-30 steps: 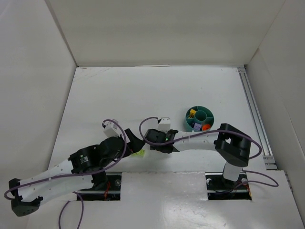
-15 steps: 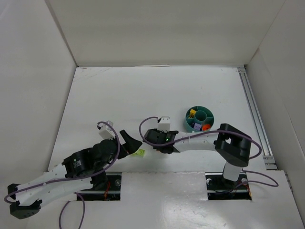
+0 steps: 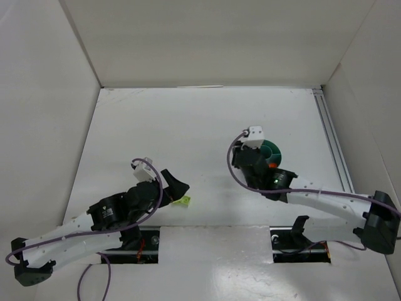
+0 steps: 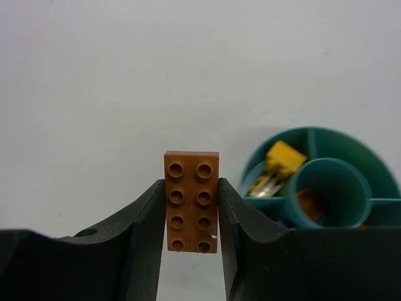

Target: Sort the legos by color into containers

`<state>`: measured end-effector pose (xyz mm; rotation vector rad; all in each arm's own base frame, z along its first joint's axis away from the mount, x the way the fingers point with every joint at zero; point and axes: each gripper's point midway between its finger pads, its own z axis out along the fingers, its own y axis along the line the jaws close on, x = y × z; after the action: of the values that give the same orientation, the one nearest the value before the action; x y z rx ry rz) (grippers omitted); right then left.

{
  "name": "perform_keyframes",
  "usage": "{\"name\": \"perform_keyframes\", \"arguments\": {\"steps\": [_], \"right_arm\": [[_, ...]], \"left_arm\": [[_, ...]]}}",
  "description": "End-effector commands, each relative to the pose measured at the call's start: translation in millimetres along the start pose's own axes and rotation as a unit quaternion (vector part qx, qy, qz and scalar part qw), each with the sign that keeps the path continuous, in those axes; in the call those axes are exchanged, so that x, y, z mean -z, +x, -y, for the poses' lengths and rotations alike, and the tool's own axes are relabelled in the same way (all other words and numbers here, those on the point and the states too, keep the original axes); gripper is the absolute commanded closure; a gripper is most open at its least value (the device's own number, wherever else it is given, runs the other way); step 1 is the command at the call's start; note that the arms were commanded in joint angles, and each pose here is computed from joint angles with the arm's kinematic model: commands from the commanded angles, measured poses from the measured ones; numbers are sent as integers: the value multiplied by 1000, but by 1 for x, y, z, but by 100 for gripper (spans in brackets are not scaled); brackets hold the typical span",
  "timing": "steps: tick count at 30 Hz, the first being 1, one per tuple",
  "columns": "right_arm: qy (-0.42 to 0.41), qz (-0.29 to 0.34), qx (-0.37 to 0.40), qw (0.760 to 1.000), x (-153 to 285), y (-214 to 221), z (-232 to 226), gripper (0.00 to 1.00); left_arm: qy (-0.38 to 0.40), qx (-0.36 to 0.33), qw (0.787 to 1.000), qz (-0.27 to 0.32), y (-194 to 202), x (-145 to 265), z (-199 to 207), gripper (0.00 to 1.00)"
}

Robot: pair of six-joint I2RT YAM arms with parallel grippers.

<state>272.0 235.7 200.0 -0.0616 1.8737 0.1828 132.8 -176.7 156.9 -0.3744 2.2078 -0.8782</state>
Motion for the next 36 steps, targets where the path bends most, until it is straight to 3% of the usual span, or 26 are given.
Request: {"name": "perform_keyframes", "arguments": {"steps": [1, 5, 10, 29, 36], "right_arm": [[43, 47, 27, 998, -14, -26, 52, 84], [51, 81, 39, 995, -23, -46, 88, 84], [62, 77, 50, 994, -41, -50, 113, 84], [77, 57, 42, 994, -52, -10, 130, 86], [86, 56, 21, 994, -46, 0, 137, 74]], "left_arm": [[12, 6, 1000, 16, -6, -6, 10, 1], [-8, 1, 1000, 8, 0, -12, 5, 1], [-30, -1, 1000, -10, 9, -20, 2, 1], [-119, 54, 990, -47, 29, -16, -33, 1], [-141, 68, 985, -71, 42, -17, -41, 1]]}}
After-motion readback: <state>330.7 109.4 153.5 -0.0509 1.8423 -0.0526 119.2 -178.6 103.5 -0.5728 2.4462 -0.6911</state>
